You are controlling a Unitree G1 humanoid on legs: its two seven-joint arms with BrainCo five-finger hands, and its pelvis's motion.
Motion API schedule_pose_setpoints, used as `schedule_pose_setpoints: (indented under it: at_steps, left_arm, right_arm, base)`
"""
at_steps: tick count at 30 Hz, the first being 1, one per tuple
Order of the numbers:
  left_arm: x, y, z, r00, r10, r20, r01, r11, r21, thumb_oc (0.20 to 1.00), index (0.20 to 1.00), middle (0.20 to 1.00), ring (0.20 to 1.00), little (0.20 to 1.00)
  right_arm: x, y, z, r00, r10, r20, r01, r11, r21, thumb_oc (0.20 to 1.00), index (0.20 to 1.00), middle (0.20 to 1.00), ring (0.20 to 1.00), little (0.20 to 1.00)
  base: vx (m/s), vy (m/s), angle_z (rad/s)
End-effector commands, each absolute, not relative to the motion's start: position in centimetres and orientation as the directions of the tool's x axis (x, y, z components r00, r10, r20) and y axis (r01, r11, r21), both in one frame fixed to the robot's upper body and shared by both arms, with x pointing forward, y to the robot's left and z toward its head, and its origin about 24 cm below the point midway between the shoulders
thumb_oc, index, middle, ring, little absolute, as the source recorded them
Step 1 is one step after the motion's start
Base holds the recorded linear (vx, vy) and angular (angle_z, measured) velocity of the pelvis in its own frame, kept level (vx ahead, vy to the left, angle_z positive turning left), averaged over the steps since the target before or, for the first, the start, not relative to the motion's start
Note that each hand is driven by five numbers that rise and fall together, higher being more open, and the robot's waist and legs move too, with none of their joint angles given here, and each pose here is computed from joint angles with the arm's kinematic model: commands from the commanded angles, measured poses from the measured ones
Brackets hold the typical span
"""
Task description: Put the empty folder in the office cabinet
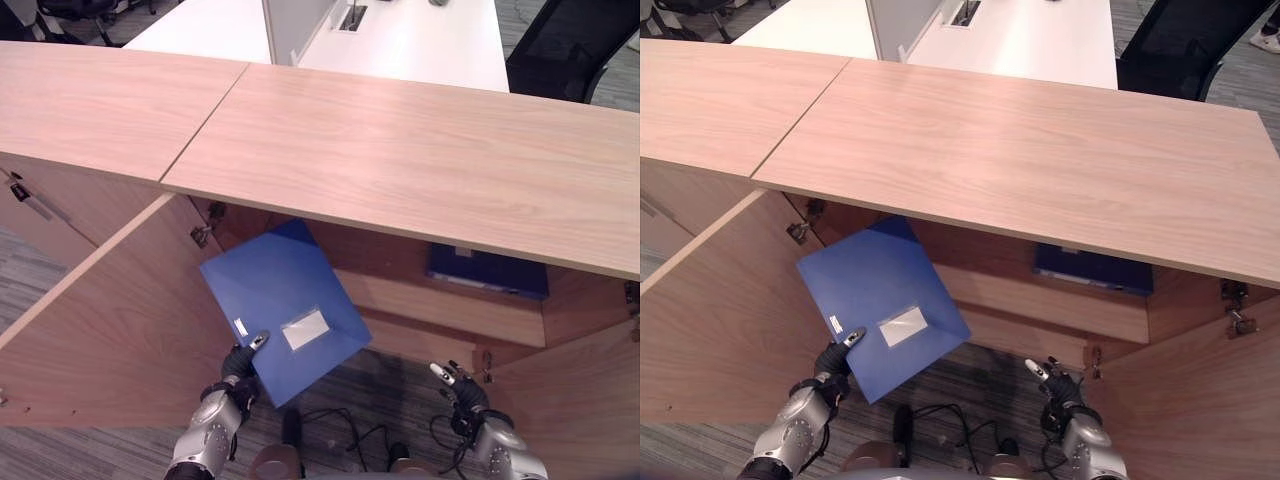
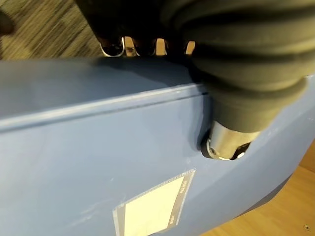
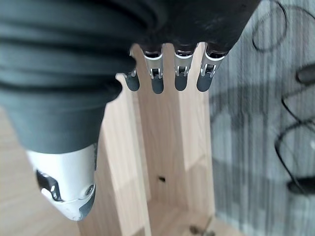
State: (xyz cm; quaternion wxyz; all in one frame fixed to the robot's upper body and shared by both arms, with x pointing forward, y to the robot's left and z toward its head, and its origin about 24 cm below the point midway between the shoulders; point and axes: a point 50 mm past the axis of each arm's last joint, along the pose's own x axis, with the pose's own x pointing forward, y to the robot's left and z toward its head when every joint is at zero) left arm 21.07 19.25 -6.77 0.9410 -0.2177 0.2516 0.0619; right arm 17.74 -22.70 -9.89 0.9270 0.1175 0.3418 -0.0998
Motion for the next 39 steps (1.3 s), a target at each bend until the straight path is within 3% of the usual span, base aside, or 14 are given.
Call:
schedule_pose_setpoints:
  at_steps: [1, 8, 32, 39]
  left_arm:
    - [23.5, 18.7, -3.7, 0.942, -0.005, -0.336, -0.148, 0.892, -0.427, 0.2, 0.2, 0.2, 0.2, 0.2]
    - [24.0, 19.4, -3.3, 0.944, 0.03, -0.329, -0.173, 0.893, -0.415, 0.2, 0.2, 0.2, 0.2, 0.2]
    - [24.0, 17.4, -4.0, 0.935, 0.022, -0.355, -0.205, 0.85, -0.486, 0.2, 0.2, 0.2, 0.2, 0.2]
    - [26.9, 15.6, -2.3, 0.946, 0.073, -0.316, -0.259, 0.757, -0.6, 0.2, 0.2, 0.2, 0.2, 0.2]
  right_arm:
    - [19.9, -23.3, -8.2, 0.809, -0.126, -0.574, 0.245, 0.96, 0.135, 1.0, 1.0, 1.0, 1.0, 1.0]
    - [21.1, -20.7, -8.1, 0.827, -0.047, -0.561, 0.192, 0.96, 0.203, 1.0, 1.0, 1.0, 1.0, 1.0]
    - [18.9, -20.8, -9.3, 0.793, -0.039, -0.608, 0.198, 0.96, 0.197, 1.0, 1.0, 1.0, 1.0, 1.0]
    - [19.3, -19.3, -9.5, 0.794, -0.01, -0.608, 0.178, 0.96, 0.216, 1.0, 1.0, 1.0, 1.0, 1.0]
  base:
    - [0.02, 0.209, -0.13]
    - [0.01, 0.151, -0.19]
    - [0.07, -0.044, 0.06]
    - [0.02, -0.033, -0.08]
